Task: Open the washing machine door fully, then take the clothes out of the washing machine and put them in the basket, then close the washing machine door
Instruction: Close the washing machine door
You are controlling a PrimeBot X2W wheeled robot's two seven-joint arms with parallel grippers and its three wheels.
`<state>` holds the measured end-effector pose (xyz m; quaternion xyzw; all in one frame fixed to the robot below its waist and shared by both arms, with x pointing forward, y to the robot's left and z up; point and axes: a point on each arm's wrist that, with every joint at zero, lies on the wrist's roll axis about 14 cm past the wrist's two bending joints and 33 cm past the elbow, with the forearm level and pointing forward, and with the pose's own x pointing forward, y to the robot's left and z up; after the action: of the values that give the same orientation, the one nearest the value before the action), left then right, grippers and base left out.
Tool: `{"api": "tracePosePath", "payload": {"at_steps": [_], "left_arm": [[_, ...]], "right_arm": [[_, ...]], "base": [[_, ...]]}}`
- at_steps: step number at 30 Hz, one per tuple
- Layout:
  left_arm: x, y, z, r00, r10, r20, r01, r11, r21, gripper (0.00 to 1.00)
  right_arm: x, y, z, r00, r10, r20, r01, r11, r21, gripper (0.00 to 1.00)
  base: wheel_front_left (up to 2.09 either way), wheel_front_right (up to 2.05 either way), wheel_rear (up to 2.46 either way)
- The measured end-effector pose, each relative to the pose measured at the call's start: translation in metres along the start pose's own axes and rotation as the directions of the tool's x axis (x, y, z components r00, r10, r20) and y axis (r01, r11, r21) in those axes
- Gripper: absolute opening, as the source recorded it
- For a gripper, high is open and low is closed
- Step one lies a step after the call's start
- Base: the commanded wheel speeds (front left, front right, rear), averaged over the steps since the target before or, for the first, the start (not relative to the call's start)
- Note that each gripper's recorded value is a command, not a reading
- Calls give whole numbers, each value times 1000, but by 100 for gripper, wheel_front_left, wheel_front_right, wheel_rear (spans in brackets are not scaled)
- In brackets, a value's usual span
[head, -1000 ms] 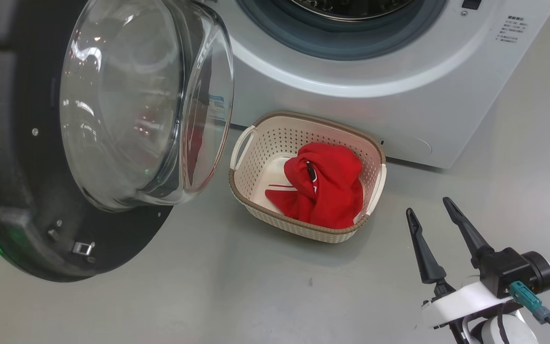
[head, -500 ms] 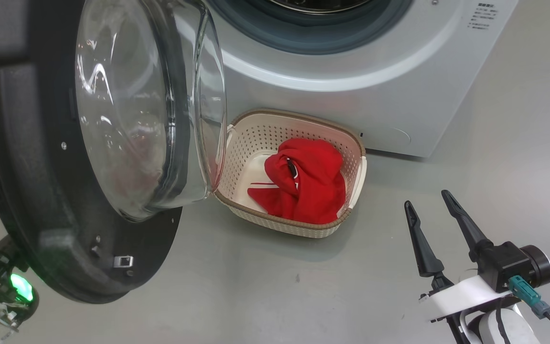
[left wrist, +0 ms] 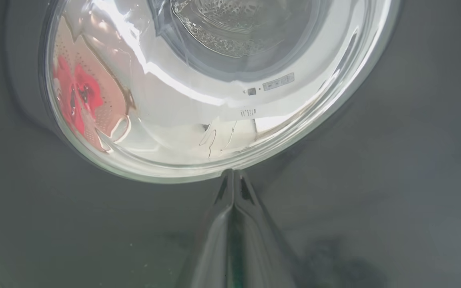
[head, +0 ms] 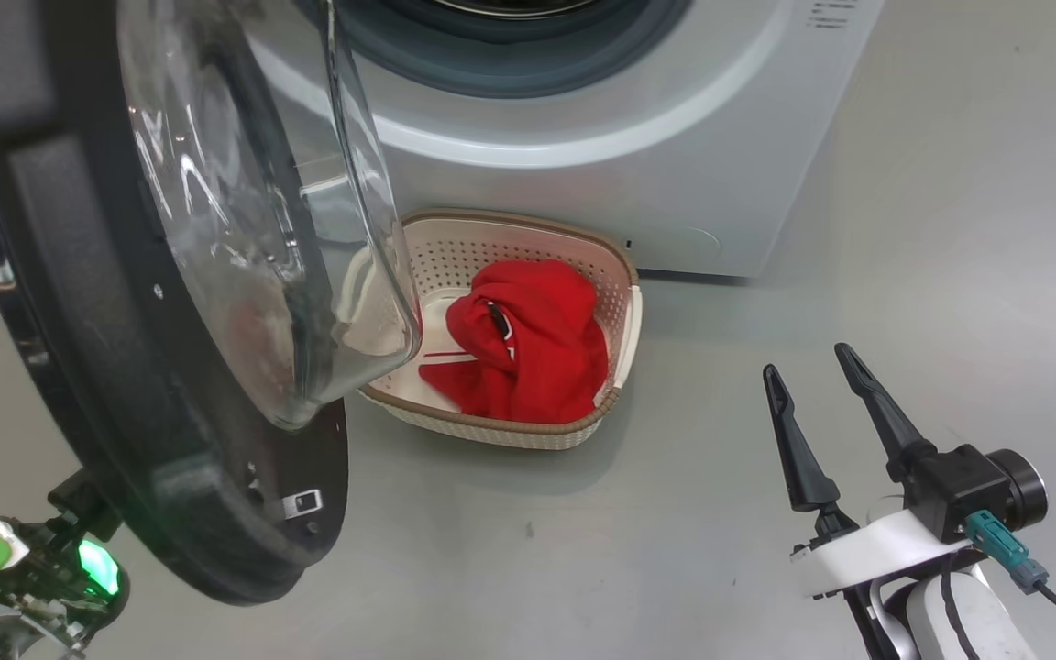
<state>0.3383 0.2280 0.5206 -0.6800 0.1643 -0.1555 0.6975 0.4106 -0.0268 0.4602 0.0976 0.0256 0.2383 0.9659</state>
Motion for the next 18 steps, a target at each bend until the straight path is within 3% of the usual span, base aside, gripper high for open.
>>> {"api": "tracePosePath", "payload": {"at_steps": [18], "left_arm": [[63, 10, -48, 977, -40, -209, 28, 998, -63, 0]], "right_arm": [[-24, -41, 7, 988, -154, 14, 154, 988, 15, 100]], "base": [[0, 0, 0]]}}
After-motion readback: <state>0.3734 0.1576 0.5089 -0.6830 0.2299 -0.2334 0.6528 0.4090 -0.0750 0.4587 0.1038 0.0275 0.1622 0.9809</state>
